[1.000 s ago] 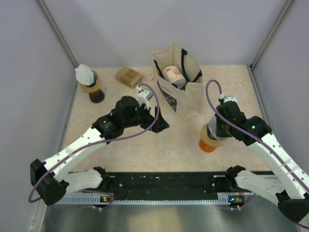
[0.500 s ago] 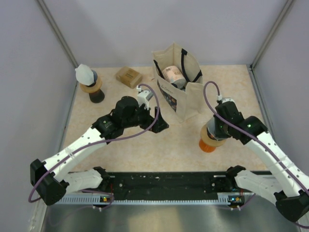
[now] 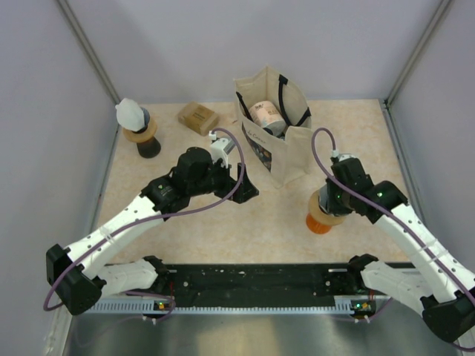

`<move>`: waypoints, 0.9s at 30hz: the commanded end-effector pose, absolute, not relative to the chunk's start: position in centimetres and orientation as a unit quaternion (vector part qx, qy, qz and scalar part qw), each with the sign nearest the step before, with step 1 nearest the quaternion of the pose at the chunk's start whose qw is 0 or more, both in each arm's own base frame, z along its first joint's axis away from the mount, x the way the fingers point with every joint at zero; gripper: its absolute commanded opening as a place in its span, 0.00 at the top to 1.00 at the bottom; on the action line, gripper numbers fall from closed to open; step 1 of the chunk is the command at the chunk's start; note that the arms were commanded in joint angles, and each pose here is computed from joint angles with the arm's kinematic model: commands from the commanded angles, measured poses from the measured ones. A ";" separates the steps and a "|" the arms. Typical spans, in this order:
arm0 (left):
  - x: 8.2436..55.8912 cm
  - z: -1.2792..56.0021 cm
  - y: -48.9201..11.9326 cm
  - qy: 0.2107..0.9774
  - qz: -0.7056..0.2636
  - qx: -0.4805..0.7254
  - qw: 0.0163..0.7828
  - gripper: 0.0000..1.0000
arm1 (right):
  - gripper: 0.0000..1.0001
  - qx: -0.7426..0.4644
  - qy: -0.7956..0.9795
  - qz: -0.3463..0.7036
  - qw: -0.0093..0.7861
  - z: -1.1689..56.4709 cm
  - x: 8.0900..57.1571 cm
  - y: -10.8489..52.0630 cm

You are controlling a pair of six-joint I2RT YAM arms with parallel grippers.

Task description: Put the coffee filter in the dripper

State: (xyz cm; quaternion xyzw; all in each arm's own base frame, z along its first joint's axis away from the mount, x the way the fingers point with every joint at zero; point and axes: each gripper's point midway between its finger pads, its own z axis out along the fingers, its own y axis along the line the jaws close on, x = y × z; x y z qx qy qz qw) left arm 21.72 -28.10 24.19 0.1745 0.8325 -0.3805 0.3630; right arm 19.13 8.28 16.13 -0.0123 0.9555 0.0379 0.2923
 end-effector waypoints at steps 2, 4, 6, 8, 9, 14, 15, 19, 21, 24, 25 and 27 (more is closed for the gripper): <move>22.4 26.3 -28.4 0.818 -0.388 0.176 0.387 0.01 | 0.79 -0.011 0.950 0.055 0.308 16.4 19.7 8.6; 22.5 26.3 -28.4 0.818 -0.388 0.175 0.388 0.01 | 0.79 -0.011 0.949 0.054 0.310 16.5 19.7 8.5; 22.5 26.1 -28.4 0.819 -0.387 0.174 0.386 0.01 | 0.79 -0.011 0.949 0.056 0.311 16.6 19.7 8.6; 22.4 26.2 -28.4 0.818 -0.388 0.175 0.386 0.01 | 0.79 -0.012 0.947 0.055 0.316 16.9 19.8 8.5; 22.4 26.2 -28.4 0.819 -0.388 0.175 0.386 0.01 | 0.79 -0.009 0.946 0.055 0.319 17.1 19.9 8.5; 22.4 26.3 -28.4 0.817 -0.389 0.176 0.387 0.01 | 0.76 -0.009 0.937 0.060 0.345 19.3 20.4 8.4; 22.4 26.3 -28.4 0.817 -0.389 0.175 0.387 0.01 | 0.75 -0.009 0.936 0.057 0.346 19.5 20.4 8.3; 22.5 26.1 -28.4 0.819 -0.387 0.174 0.387 0.01 | 0.74 -0.001 0.934 0.052 0.353 20.0 20.5 8.0; 22.5 26.1 -28.5 0.818 -0.389 0.176 0.386 0.01 | 0.72 -0.003 0.933 0.055 0.356 20.2 20.5 8.1; 22.5 26.4 -28.6 0.816 -0.391 0.177 0.387 0.01 | 0.70 -0.005 0.931 0.059 0.359 20.5 20.5 8.2; 22.5 26.3 -28.6 0.816 -0.391 0.177 0.386 0.01 | 0.70 -0.003 0.931 0.058 0.361 20.6 20.5 8.1; 22.5 26.3 -28.6 0.816 -0.392 0.177 0.386 0.01 | 0.70 -0.003 0.929 0.057 0.365 21.0 20.6 8.1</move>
